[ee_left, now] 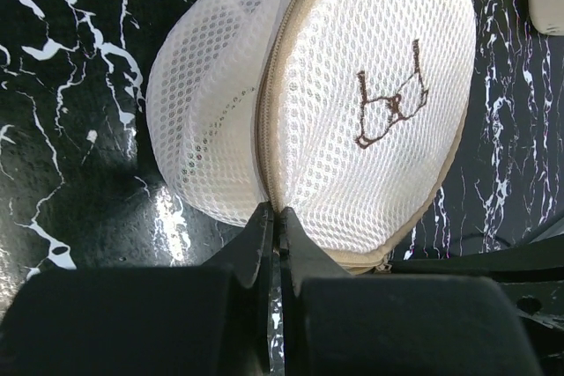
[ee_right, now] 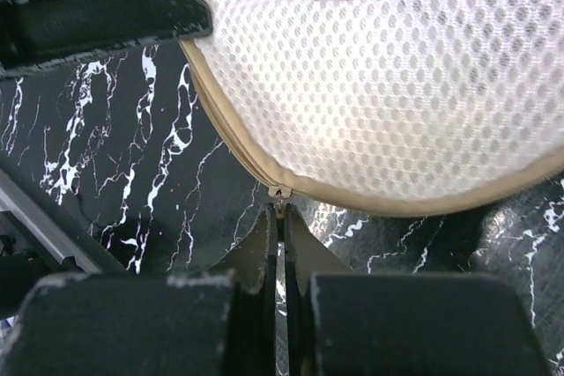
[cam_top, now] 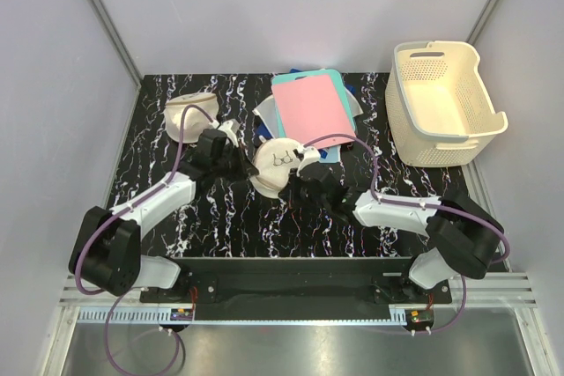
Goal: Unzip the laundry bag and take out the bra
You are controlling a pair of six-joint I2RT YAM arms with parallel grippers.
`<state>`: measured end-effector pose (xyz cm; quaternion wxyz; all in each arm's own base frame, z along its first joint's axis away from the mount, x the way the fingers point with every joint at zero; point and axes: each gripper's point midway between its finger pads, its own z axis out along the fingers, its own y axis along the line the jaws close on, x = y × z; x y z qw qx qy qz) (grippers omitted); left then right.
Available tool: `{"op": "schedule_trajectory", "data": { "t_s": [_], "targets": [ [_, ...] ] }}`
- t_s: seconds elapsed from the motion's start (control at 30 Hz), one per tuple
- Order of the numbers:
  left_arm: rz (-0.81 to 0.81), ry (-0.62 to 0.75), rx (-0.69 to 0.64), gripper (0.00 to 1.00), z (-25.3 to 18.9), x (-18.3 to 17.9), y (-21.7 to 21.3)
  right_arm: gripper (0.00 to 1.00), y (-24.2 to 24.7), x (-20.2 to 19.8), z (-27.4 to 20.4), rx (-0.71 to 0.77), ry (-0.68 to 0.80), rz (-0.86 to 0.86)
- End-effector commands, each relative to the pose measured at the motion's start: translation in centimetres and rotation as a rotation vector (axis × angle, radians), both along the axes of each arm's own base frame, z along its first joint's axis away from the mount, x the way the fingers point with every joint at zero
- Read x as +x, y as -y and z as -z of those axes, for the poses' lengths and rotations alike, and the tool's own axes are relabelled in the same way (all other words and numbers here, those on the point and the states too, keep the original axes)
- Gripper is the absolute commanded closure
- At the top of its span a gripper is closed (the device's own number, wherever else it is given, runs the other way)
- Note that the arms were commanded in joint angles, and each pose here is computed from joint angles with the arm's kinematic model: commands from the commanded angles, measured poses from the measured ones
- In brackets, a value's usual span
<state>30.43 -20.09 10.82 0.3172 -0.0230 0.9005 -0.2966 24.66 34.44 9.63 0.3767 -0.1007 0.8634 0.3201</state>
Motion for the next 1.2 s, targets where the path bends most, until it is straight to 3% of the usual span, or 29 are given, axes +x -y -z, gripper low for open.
{"op": "schedule_trajectory", "data": {
  "t_s": [0.0, 0.37, 0.5, 0.53, 0.63, 0.67, 0.8, 0.97, 1.17],
  "targets": [
    [0.017, 0.113, -0.021, 1.00, -3.3, 2.0, 0.3, 1.00, 1.0, 0.1, -0.5, -0.006, 0.022, 0.047],
    [0.033, 0.133, -0.005, 1.00, -3.8, 4.2, 0.9, 1.00, 1.0, 0.2, -1.0, 0.000, 0.032, 0.044],
    [0.020, 0.165, 0.029, 1.00, -4.3, 5.7, 0.9, 1.00, -0.8, -0.5, -1.3, 0.078, 0.010, -0.016],
    [0.016, 0.169, 0.035, 0.81, -4.4, 5.9, 0.8, 1.00, -1.3, -0.4, -1.6, 0.089, 0.008, -0.028],
    [0.010, 0.168, 0.039, 0.39, -4.4, 5.6, 0.8, 1.00, -2.5, -0.2, -1.7, 0.098, -0.001, -0.056],
    [0.004, 0.178, 0.043, 0.36, -4.8, 5.3, 0.7, 1.00, -2.7, -0.2, -1.8, 0.100, -0.002, -0.062],
    [-0.012, 0.144, 0.064, 0.33, -3.3, 3.1, 0.1, 1.00, -3.7, 0.2, -2.1, 0.111, 0.003, -0.076],
    [-0.013, 0.086, 0.063, 0.36, -1.0, 0.3, -0.2, 1.00, -4.8, 0.1, -2.0, 0.124, -0.008, -0.114],
    [0.019, 0.072, -0.003, 0.39, -0.9, -0.6, 1.3, 1.00, -5.5, 0.1, -2.1, 0.135, -0.015, -0.143]
  ]
}}
